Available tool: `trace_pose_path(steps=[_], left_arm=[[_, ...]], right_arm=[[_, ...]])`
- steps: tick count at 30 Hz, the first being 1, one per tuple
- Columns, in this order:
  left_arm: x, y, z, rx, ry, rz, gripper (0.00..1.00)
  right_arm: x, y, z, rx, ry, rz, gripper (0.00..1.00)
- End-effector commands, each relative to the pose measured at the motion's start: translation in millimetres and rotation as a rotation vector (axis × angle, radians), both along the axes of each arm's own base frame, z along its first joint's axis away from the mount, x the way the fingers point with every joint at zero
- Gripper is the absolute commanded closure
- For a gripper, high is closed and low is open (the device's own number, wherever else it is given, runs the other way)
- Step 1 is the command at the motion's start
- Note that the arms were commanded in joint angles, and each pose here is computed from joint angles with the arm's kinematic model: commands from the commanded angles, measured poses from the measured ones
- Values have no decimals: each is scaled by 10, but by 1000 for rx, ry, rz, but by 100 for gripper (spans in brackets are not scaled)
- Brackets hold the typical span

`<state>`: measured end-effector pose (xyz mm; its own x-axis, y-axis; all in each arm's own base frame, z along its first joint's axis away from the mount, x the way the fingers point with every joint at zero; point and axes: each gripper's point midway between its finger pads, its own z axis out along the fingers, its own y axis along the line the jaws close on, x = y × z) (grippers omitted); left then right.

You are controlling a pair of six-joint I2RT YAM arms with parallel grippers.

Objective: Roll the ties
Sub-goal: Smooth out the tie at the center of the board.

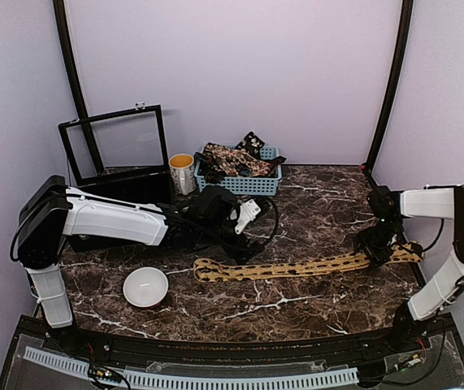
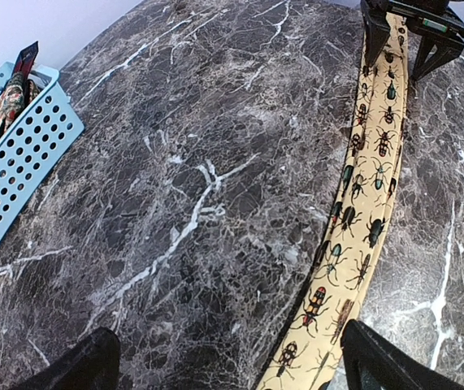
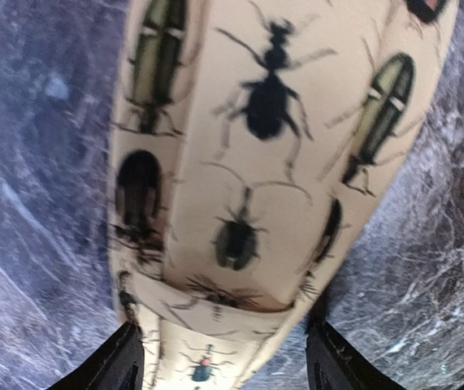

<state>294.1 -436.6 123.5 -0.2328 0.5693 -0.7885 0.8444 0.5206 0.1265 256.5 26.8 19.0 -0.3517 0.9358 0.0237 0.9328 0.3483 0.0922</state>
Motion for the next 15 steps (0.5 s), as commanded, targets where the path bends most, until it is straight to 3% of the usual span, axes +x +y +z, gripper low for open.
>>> trace_pose_path(steps=[1,11,15], left_arm=[[-46,29,199,-51,8,5,3],[-2,33,205,-46,-2,27,3],[9,52,190,-32,-5,32,3]], right_arm=[[261,-39,102,-24,-84,34,28],[201,3,-179,-12,27,36,32],[116,-30,-231,-25,64,27,39]])
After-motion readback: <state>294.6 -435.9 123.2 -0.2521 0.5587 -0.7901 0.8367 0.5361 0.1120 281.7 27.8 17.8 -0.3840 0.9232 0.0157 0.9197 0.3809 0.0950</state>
